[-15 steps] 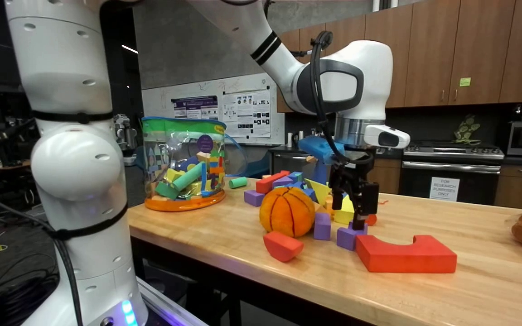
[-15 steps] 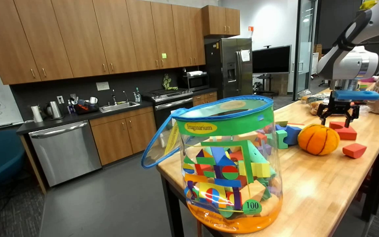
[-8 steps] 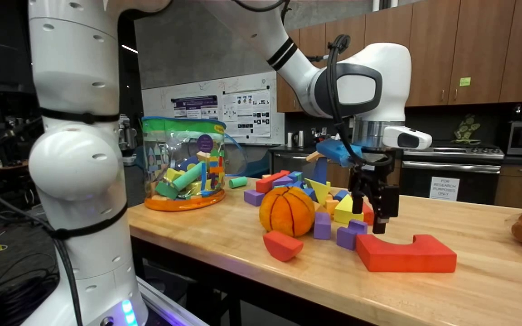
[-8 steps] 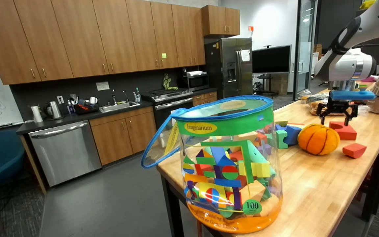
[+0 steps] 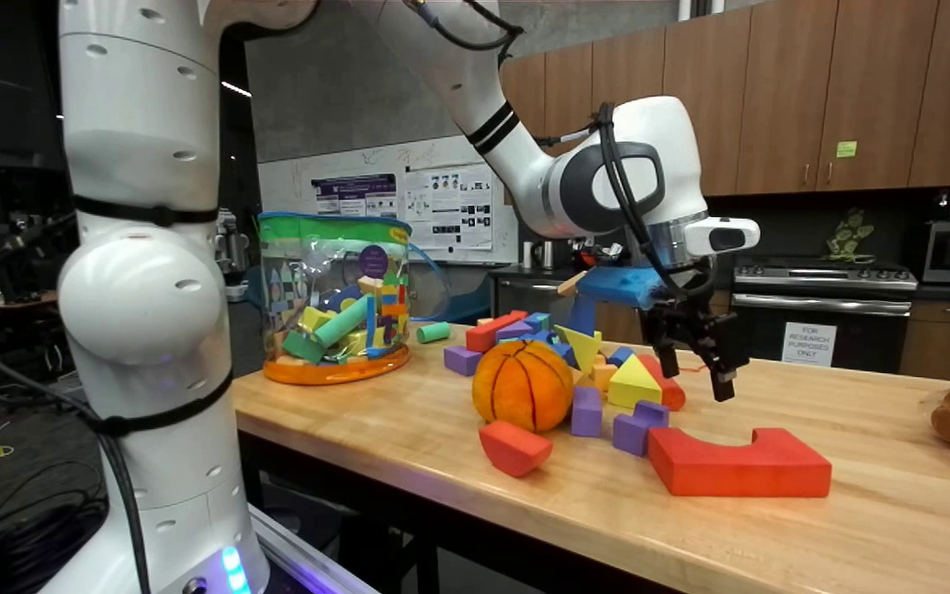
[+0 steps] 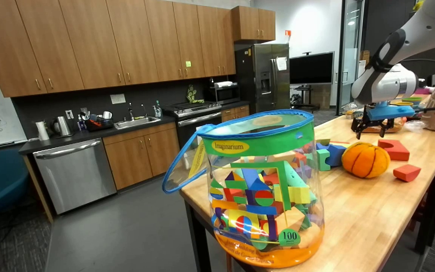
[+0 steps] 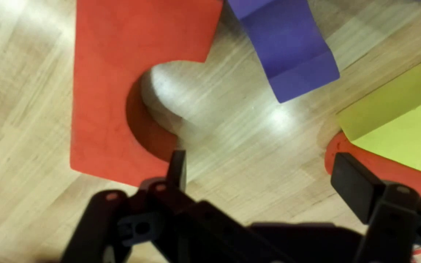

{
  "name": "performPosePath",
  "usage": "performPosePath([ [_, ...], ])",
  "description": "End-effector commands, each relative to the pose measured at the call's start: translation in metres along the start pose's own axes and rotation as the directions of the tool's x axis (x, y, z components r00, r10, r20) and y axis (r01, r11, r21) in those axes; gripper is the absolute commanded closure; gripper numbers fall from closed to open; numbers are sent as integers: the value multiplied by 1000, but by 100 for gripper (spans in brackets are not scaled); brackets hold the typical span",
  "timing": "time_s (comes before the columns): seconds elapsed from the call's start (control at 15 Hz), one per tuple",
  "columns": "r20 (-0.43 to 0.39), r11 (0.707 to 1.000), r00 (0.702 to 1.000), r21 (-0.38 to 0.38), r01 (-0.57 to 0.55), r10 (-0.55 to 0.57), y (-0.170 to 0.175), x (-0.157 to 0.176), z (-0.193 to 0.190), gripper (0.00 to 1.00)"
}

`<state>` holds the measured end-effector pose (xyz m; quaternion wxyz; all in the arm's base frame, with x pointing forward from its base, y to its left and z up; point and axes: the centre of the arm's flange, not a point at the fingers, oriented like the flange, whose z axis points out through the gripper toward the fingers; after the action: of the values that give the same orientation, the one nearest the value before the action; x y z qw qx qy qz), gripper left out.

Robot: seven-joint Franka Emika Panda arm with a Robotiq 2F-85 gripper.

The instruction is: Put one purple block in the bag on the left.

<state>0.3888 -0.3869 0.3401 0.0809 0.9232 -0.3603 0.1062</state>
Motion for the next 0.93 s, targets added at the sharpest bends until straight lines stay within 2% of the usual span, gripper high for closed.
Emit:
performPosePath([
  [0.0, -47, 990, 989, 10, 141, -141, -13, -27, -8, 0],
  [0.47, 2, 959, 970, 146, 242, -245, -44, -56, -11, 0],
  [0.67, 32, 954, 968, 184, 238, -248, -46, -59, -5, 0],
  [0.87, 61, 964, 976, 181, 196, -210, -31, -50, 6, 0],
])
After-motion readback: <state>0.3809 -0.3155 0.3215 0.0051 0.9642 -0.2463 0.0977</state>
